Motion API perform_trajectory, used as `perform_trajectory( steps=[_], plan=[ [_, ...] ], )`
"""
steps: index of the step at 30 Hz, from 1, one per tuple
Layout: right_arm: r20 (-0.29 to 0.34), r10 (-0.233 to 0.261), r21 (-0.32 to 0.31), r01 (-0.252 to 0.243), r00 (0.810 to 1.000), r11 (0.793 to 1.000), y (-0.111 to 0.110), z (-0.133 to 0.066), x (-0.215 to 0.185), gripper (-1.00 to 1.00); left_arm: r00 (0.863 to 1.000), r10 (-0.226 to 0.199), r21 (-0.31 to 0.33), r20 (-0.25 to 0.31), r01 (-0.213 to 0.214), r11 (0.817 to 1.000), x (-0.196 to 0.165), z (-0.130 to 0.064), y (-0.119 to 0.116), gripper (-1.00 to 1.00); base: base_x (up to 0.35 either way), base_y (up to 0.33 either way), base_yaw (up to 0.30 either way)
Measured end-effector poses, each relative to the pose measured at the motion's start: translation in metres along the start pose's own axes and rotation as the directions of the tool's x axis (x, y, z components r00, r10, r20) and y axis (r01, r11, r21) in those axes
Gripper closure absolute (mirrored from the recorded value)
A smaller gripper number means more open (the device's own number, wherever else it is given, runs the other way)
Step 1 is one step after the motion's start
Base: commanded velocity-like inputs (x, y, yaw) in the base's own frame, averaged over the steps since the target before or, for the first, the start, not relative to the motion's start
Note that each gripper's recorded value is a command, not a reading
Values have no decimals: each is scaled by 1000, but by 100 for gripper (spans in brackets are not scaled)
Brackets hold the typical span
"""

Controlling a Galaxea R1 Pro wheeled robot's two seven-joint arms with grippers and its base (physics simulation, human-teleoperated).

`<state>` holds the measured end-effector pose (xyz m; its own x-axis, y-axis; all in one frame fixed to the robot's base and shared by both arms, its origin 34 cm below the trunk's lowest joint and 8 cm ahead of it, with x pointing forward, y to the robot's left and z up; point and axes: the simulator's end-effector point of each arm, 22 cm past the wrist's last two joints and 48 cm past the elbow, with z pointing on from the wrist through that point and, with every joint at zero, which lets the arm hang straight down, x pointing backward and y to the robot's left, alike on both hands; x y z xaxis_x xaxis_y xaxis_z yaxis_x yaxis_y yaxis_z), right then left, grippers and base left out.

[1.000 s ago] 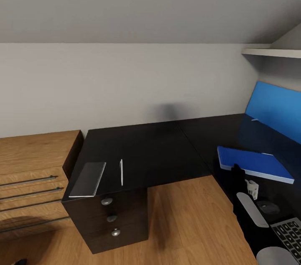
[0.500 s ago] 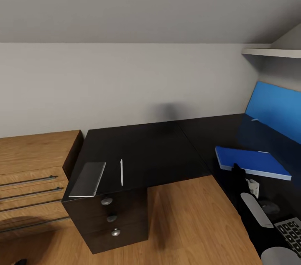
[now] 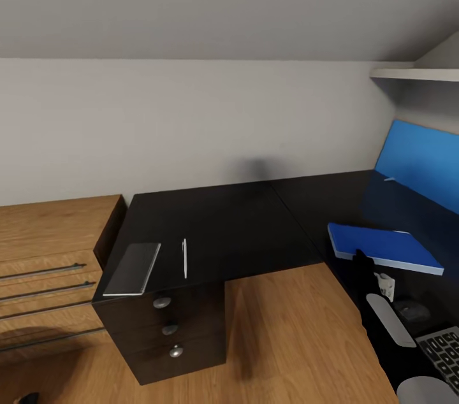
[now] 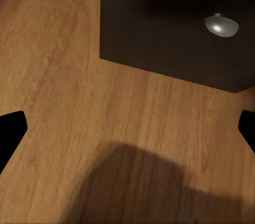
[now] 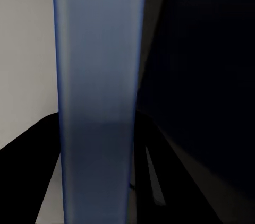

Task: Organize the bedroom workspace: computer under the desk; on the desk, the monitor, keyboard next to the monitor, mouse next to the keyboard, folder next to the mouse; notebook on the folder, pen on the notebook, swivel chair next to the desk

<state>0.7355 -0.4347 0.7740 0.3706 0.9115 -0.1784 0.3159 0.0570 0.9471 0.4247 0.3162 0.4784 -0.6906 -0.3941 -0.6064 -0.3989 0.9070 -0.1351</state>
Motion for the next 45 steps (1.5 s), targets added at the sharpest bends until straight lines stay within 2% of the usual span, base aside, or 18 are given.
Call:
perform_trajectory(
  steps=[7,10,20,21,45],
  plan=[
    [0,-1,2,1,1000,1000,-13,2,2,100,1000,0,0,2,0,1000,8,9,2,-100,0,0,0],
    [-1,-16,-9,16,1000,1000,-15,3,3,100,1000,0,0,3,0,1000,11,13,3,-100,0,0,0],
    [-1,-14,-20,14,1000,1000,-16,4,4,100,1000,0,1,3,0,1000,16,19,4,-100,0,0,0],
    [-1,-14,-20,14,1000,1000,-16,4,4,-100,1000,0,1,3,0,1000,16,19,4,-100,0,0,0],
    [-3,-8,-8,8,1000,1000,-17,4,4,-100,1000,0,3,3,0,1000,12,15,3,-100,0,0,0]
  ],
)
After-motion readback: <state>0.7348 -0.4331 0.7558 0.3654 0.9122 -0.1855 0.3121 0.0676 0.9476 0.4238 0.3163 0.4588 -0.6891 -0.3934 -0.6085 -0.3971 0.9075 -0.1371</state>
